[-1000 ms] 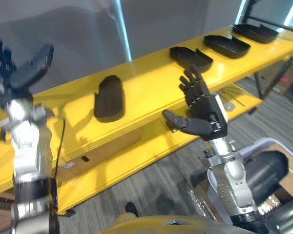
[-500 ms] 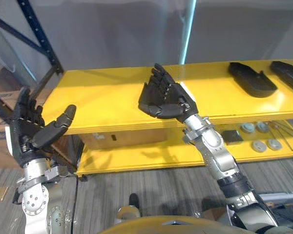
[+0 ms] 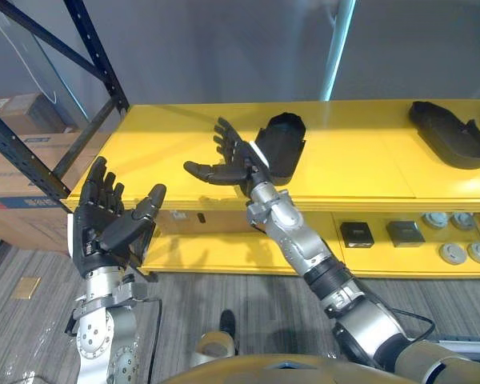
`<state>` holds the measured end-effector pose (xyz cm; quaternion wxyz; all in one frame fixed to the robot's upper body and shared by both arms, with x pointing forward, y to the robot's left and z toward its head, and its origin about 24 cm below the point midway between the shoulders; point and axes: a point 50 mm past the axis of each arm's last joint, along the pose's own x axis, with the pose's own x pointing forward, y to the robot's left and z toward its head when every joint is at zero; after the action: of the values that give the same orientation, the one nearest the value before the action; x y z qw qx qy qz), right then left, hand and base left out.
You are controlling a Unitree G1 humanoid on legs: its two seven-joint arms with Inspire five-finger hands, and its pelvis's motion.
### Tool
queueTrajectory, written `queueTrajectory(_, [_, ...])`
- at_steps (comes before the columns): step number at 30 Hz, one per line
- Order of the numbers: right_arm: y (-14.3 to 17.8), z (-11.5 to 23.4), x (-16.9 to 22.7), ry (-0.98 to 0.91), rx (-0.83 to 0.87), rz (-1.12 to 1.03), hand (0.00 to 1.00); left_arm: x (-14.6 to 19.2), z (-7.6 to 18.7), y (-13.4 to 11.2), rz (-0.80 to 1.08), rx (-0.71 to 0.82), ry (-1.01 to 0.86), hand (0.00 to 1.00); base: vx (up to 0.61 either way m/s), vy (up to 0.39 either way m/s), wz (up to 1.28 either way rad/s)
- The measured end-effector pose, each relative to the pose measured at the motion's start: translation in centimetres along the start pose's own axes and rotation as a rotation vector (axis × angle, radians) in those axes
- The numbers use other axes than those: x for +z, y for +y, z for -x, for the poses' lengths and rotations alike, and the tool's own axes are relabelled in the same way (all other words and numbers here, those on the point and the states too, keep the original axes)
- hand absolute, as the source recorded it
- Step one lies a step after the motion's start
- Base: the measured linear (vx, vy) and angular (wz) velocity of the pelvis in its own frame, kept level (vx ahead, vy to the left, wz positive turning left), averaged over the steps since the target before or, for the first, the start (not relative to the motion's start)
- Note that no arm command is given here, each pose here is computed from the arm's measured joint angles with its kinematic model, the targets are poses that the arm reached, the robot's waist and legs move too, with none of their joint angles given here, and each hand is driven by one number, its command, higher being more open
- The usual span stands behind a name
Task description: Walk over and take three plastic housings, then place them on the shelf
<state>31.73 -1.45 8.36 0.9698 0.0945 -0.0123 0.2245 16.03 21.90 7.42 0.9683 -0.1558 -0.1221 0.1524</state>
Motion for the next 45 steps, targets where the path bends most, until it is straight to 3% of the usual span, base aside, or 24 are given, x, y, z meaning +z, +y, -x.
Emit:
queueTrajectory(13, [0.6, -2.3, 1.0, 0.055, -0.130, 0.060, 1.00, -1.1, 0.3, -2.1, 0.062, -0.047, 0.047, 1.00, 0.00, -0.013, 0.05])
queueTrajectory(24, [-1.4, -1.9, 0.6, 0.080, -0.414, 0.158, 1.00, -1.8, 0.6, -3.9, 0.114, -0.082, 0.083, 1.00, -0.02, -0.026, -0.09])
queueTrajectory(34, [-3.8, -1.7, 1.2, 0.062, -0.521, 0.171, 1.00, -2.4, 0.4, -4.8, 0.137, -0.112, 0.108, 1.00, -0.03, -0.015, -0.05])
queueTrajectory(40, [-4.0, -1.8, 1.4, 0.041, -0.455, 0.182, 1.00, -3.3, 0.5, -4.7, 0.136, -0.105, 0.142, 1.00, -0.02, -0.012, -0.02])
queueTrajectory(45, [-3.8, -1.6, 1.5, 0.002, -0.205, 0.224, 1.00, -3.2, 0.5, -4.8, 0.136, -0.114, 0.140, 1.00, -0.01, -0.012, -0.03])
